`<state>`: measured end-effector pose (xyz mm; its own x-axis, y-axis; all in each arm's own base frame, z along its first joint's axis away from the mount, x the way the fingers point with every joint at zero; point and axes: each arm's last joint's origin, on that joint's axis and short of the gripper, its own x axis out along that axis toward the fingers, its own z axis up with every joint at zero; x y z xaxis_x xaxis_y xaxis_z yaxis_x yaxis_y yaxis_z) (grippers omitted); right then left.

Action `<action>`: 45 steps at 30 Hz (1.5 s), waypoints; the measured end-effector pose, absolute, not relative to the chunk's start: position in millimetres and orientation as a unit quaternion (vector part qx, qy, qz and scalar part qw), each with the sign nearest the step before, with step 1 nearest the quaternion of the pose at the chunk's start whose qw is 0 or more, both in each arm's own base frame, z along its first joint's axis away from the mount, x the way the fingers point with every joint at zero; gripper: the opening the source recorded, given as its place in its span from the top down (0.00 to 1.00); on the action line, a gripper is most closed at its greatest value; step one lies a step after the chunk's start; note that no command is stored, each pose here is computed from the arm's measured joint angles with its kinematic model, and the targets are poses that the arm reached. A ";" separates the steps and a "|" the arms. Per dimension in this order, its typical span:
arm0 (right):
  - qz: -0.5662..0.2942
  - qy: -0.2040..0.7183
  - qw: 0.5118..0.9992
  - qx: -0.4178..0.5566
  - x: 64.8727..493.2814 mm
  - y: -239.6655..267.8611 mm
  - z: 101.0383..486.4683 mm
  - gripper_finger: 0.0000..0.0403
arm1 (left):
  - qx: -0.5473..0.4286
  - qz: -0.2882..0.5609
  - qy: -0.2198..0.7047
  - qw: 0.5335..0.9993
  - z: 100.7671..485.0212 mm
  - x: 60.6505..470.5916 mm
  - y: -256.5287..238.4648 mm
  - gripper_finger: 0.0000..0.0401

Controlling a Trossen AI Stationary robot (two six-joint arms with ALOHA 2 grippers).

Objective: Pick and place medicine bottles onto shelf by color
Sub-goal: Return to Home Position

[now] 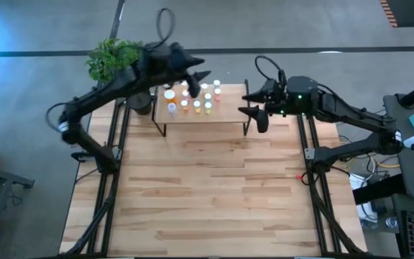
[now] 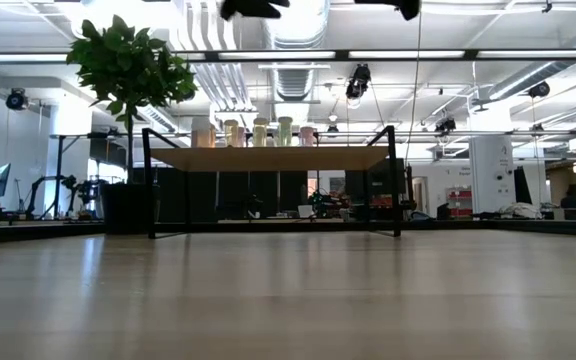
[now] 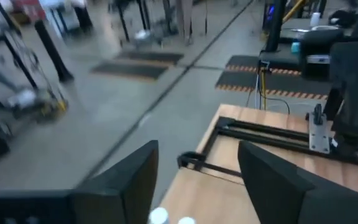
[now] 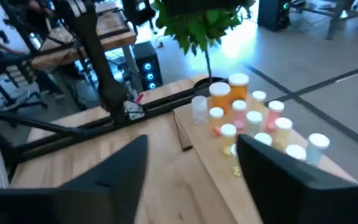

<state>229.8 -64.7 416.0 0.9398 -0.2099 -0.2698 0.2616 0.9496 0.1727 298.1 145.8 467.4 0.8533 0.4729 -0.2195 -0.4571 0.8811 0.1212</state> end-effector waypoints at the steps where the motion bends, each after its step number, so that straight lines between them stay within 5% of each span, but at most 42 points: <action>1: -0.118 0.128 0.980 0.099 231.9 -62.8 415.0 0.45 | 0.046 0.241 0.118 0.962 466.6 289.7 141.7 0.50; 9: -0.023 0.111 0.988 0.103 215.2 -43.0 430.0 0.95 | 0.002 0.233 -0.049 0.971 411.2 225.0 109.3 0.78; 15: -0.064 0.115 0.990 0.038 160.3 -33.1 439.7 0.98 | 0.008 0.195 -0.067 0.979 364.2 174.4 82.3 0.98; 19: -0.167 0.204 0.961 0.084 146.7 -35.7 418.4 0.98 | -0.014 0.190 -0.082 0.978 330.6 142.9 66.8 0.98; 23: -0.167 0.259 0.945 0.109 146.7 -35.1 401.2 0.98 | -0.078 0.183 -0.100 0.975 293.3 123.1 57.3 1.00; 28: -0.112 0.199 0.972 0.047 142.3 -28.2 386.5 0.98 | -0.029 0.209 -0.095 0.973 258.7 111.8 53.3 1.00; 35: -0.127 0.148 0.973 0.122 110.0 -21.8 347.4 0.98 | -0.028 0.198 -0.105 0.974 241.0 100.7 47.3 1.00; 45: -0.083 0.017 0.993 0.081 93.0 -16.6 314.6 0.98 | -0.033 0.185 -0.119 0.975 198.4 90.0 41.5 1.00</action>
